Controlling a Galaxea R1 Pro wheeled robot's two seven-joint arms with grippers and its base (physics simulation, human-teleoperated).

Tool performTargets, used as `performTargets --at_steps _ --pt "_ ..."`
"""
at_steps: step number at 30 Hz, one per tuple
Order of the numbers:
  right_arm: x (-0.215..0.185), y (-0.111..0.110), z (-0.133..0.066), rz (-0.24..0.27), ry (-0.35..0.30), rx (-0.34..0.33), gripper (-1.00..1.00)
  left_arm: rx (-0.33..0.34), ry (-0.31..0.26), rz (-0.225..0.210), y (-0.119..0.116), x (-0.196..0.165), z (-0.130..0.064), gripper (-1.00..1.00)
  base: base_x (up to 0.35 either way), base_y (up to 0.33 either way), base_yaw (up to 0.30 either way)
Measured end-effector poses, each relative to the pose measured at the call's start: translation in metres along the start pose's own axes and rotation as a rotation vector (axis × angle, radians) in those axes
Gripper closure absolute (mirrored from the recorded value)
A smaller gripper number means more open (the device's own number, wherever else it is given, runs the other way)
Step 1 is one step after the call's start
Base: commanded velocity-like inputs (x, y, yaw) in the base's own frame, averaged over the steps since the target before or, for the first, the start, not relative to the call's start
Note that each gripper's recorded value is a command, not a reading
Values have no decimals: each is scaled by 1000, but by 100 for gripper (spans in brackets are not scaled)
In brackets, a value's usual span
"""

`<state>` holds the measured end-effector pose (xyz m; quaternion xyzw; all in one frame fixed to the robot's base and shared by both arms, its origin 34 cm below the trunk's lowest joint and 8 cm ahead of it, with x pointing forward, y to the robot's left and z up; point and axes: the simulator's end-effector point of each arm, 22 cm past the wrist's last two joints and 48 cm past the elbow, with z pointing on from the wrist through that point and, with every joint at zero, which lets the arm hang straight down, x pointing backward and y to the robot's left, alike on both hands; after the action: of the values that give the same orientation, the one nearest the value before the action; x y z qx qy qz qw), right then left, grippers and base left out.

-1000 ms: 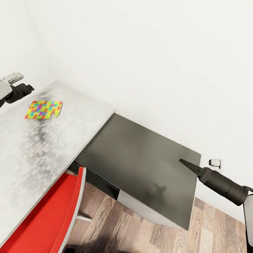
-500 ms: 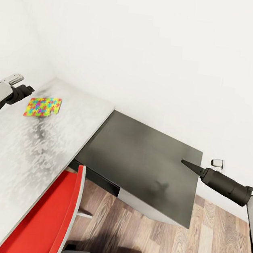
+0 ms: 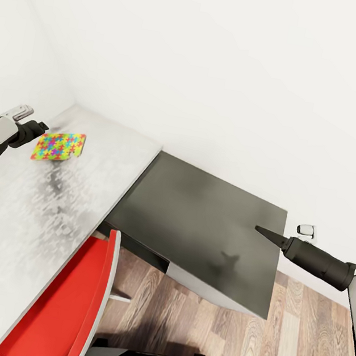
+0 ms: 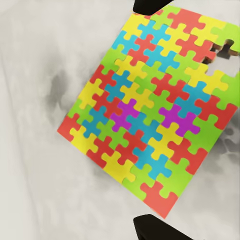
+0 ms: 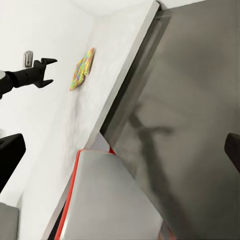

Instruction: Put all the toys in the child's room - the three board games (two on the bed and one on the table), the two jigsaw puzzles on the table, and the tennis ball on the table - inside the toy box on the table in the child's room.

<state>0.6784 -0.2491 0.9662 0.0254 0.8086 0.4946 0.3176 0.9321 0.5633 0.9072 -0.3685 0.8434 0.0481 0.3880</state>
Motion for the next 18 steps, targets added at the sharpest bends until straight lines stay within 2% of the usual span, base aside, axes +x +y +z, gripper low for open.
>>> performTargets --at_steps 6,11,12,18 --pt "0 4 2 2 2 -33 -100 -8 12 5 4 10 6 -100 0 0 0" --pt "-23 24 5 -39 -22 -111 -100 -11 23 11 4 19 11 -100 0 0 0" --pt "-23 23 5 -38 -22 -111 -100 -12 25 11 5 20 11 -100 0 0 0" --pt "-45 47 5 -66 -55 -213 -100 -17 34 18 6 28 16 -100 0 0 0"
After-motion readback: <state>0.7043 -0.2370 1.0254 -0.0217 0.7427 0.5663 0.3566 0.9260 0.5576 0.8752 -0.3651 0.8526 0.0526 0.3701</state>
